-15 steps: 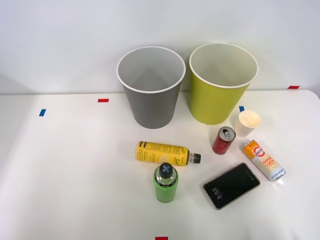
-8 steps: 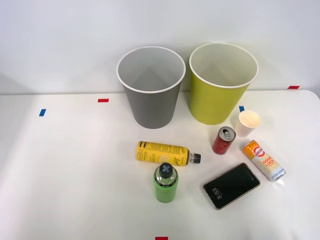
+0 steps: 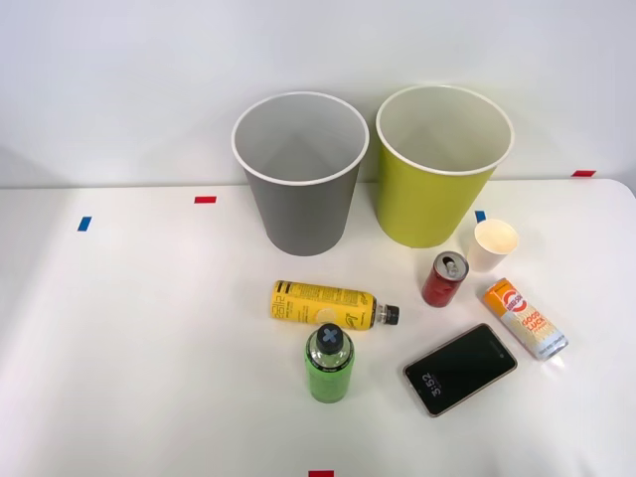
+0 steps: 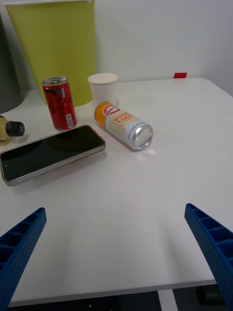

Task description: Put cans in the gray bin, plastic bottles in the light green bin

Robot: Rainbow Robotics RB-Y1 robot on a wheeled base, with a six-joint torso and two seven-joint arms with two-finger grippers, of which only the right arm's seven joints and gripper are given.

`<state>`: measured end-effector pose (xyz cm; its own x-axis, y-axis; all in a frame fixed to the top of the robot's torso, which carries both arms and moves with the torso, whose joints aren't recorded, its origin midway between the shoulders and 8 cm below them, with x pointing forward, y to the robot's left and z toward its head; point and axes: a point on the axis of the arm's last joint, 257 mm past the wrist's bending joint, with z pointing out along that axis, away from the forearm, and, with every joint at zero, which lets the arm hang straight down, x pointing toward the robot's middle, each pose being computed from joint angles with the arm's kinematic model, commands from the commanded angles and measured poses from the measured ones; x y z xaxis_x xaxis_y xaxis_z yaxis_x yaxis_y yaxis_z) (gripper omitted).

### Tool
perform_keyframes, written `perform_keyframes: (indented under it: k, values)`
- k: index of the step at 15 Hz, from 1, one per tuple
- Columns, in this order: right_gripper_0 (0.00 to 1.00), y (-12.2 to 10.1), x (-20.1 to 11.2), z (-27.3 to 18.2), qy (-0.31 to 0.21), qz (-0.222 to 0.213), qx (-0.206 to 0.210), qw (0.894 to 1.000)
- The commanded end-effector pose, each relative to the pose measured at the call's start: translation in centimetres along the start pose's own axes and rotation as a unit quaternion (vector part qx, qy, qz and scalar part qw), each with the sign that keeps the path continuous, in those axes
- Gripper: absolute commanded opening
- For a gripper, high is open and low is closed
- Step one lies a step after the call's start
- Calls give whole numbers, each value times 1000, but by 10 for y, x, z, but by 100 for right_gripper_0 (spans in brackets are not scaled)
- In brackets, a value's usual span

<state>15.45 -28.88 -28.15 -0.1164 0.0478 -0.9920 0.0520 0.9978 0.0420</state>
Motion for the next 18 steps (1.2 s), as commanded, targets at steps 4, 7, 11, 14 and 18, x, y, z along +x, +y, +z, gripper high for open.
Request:
perform_keyframes:
  k: [4, 7, 11, 14, 18]
  values:
    - [100, 0, 0, 0, 0, 0, 0, 1000]
    - [100, 0, 13, 7, 7, 7, 3, 1000]
    - [100, 4, -5, 23, -20, -8, -9, 1000]
    - [100, -6, -24, 43, -9, -28, 3, 1000]
    - [100, -29, -43, 66, 43, -44, 44, 997]
